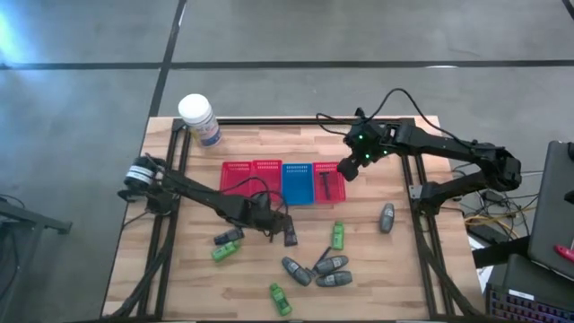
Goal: Pick & Place Travel size toiletries
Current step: Put the blue razor into the right red bin
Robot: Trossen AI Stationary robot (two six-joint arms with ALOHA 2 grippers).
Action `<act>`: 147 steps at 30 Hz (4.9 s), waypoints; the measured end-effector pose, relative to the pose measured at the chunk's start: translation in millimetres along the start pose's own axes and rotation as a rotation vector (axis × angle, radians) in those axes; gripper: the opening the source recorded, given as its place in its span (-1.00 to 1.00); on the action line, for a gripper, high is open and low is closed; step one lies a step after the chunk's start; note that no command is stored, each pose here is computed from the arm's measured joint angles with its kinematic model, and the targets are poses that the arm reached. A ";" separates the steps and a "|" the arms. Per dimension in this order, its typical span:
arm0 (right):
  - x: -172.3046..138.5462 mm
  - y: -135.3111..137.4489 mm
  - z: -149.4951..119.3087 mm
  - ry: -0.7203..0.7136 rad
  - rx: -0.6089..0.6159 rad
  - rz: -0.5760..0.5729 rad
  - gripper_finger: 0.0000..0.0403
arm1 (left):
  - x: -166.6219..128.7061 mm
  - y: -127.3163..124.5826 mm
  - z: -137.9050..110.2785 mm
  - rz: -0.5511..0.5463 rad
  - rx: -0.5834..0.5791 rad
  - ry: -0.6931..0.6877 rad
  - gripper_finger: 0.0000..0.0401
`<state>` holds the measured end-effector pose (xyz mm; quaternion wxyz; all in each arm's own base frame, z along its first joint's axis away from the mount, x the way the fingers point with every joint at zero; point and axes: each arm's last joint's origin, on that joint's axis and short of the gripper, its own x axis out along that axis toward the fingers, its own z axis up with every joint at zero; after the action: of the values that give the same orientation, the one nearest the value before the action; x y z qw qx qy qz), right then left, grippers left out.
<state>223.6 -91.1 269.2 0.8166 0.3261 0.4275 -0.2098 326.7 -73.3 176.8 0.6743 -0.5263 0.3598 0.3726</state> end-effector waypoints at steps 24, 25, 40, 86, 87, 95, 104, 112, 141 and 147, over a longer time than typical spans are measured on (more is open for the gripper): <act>32.0 8.6 -10.2 0.028 0.040 0.416 0.80 | -23.8 0.6 -2.0 -0.021 0.105 0.040 -0.75; 32.4 7.8 -11.3 0.029 0.049 0.414 0.81 | -16.6 0.8 -5.0 0.000 0.094 0.083 -0.68; 33.3 6.2 -12.8 0.025 0.056 0.393 0.81 | -24.0 6.1 1.8 0.082 0.039 0.088 0.02; 34.1 5.1 -13.0 0.008 0.044 0.370 0.81 | 22.5 8.2 23.9 0.339 0.047 0.088 -0.16; 34.1 5.1 -13.0 0.008 0.043 0.370 0.81 | 24.1 8.6 23.2 0.344 0.049 0.091 -0.20; 34.3 4.8 -13.1 0.004 0.041 0.365 0.81 | 25.5 8.8 22.7 0.348 0.066 0.095 -0.40; 35.9 3.3 -14.5 0.000 0.042 0.345 0.81 | 25.5 8.5 22.6 0.343 0.095 0.103 -0.69; 36.0 3.2 -14.6 0.000 0.042 0.345 0.81 | 25.3 8.4 22.7 0.342 0.095 0.104 -0.86; 12.9 18.4 -4.3 -0.090 -0.072 0.641 0.81 | -138.7 -29.6 77.2 -0.297 -0.021 -0.576 -0.89; 4.7 40.4 20.7 -0.241 -0.118 0.919 0.81 | -159.7 -41.8 100.9 -0.407 0.081 -0.681 -0.89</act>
<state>263.0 -77.9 288.3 0.8857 0.4077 0.1526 0.1613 298.9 -1.4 354.3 0.8353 -0.4062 0.0182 0.3701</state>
